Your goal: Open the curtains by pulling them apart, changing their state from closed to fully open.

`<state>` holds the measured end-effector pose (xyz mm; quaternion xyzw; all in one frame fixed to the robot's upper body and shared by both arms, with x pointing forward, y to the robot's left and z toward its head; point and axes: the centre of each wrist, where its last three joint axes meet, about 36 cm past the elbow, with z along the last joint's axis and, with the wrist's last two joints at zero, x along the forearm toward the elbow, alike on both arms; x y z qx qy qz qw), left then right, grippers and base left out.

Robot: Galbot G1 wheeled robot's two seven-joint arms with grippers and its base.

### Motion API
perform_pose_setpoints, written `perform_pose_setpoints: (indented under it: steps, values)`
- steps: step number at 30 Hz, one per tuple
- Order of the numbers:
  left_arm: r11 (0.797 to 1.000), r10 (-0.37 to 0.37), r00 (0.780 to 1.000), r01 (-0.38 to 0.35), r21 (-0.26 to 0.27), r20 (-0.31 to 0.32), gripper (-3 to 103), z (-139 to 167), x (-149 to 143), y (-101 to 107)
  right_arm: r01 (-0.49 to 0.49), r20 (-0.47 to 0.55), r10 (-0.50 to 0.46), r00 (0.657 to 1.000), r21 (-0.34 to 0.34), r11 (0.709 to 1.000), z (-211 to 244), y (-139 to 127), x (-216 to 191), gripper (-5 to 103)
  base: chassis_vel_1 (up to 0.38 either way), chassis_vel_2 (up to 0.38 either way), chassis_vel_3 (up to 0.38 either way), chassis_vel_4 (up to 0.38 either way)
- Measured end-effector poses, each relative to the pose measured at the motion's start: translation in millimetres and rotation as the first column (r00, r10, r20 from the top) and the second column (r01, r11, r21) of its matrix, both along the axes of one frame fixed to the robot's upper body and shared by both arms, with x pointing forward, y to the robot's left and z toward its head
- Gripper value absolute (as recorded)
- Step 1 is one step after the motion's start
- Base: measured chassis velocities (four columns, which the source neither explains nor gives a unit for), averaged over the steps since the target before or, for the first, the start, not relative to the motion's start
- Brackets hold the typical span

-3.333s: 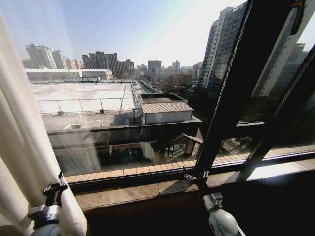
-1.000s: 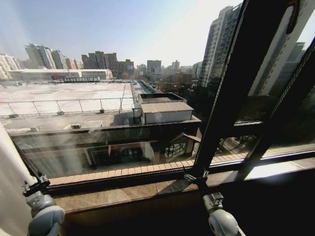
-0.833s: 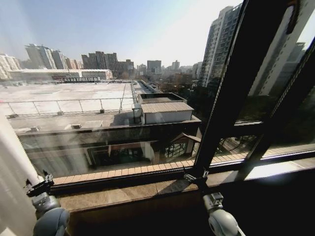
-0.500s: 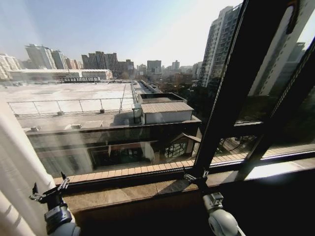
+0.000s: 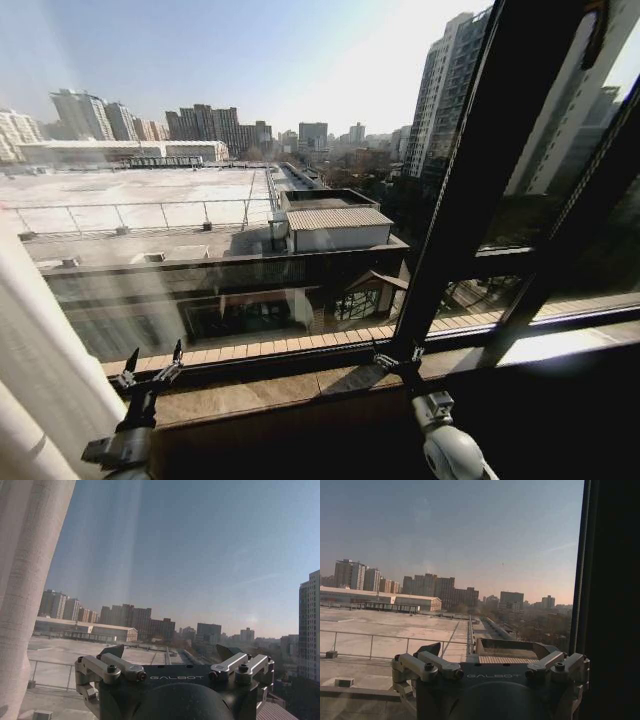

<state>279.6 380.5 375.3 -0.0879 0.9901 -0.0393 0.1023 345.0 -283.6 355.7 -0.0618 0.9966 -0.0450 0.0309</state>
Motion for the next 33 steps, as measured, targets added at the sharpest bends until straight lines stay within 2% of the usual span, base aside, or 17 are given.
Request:
perform_pose_setpoints:
  steps: [3, 5, 8, 14, 18, 24, 33]
  values:
    - [1.0, 0.029, 0.999, -0.029, -0.007, -0.043, 100, -3.2, -7.4, 13.3, 0.0, 0.0, 0.0, 1.0, 0.0, 1.0, 0.0, 0.0, 0.0, 100, 0.0, 0.0, 0.0, 0.0]
    - [0.999, 0.038, 0.998, -0.039, -0.017, -0.05, 100, -3.9, -9.1, 13.4, 0.0, 0.0, 0.0, 1.0, 0.0, 1.0, 0.0, 0.0, 0.0, 100, 0.0, 0.0, 0.0, 0.0]
    - [0.997, 0.061, 0.996, -0.064, -0.045, -0.062, 100, -7.1, -15.5, 7.4, 0.0, 0.0, 0.0, 1.0, 0.0, 1.0, 0.0, 0.0, 0.0, 100, 0.0, 0.0, 0.0, 0.0]
    - [0.996, 0.064, 0.996, -0.067, -0.056, -0.061, 100, -12.0, -19.1, -10.6, 0.0, 0.0, 0.0, 1.0, 0.0, 1.0, 0.0, 0.0, 0.0, 100, 0.0, 0.0, 0.0, 0.0]
    - [0.999, 0.007, 0.998, -0.009, -0.036, -0.06, 100, -17.4, -20.3, -36.1, 0.0, 0.0, 0.0, 1.0, 0.0, 1.0, 0.0, 0.0, 0.0, 100, 0.0, 0.0, 0.0, 0.0]
    - [0.999, -0.047, 0.997, 0.046, -0.021, -0.056, 100, -19.3, -20.7, -57.7, 0.0, 0.0, 0.0, 1.0, 0.0, 1.0, 0.0, 0.0, 0.0, 100, 0.0, 0.0, 0.0, 0.0]
    - [0.998, -0.068, 0.996, 0.069, 0.009, -0.052, 100, -18.0, -22.0, -54.5, 0.0, 0.0, 0.0, 1.0, 0.0, 1.0, 0.0, 0.0, 0.0, 100, 0.0, 0.0, 0.0, 0.0]
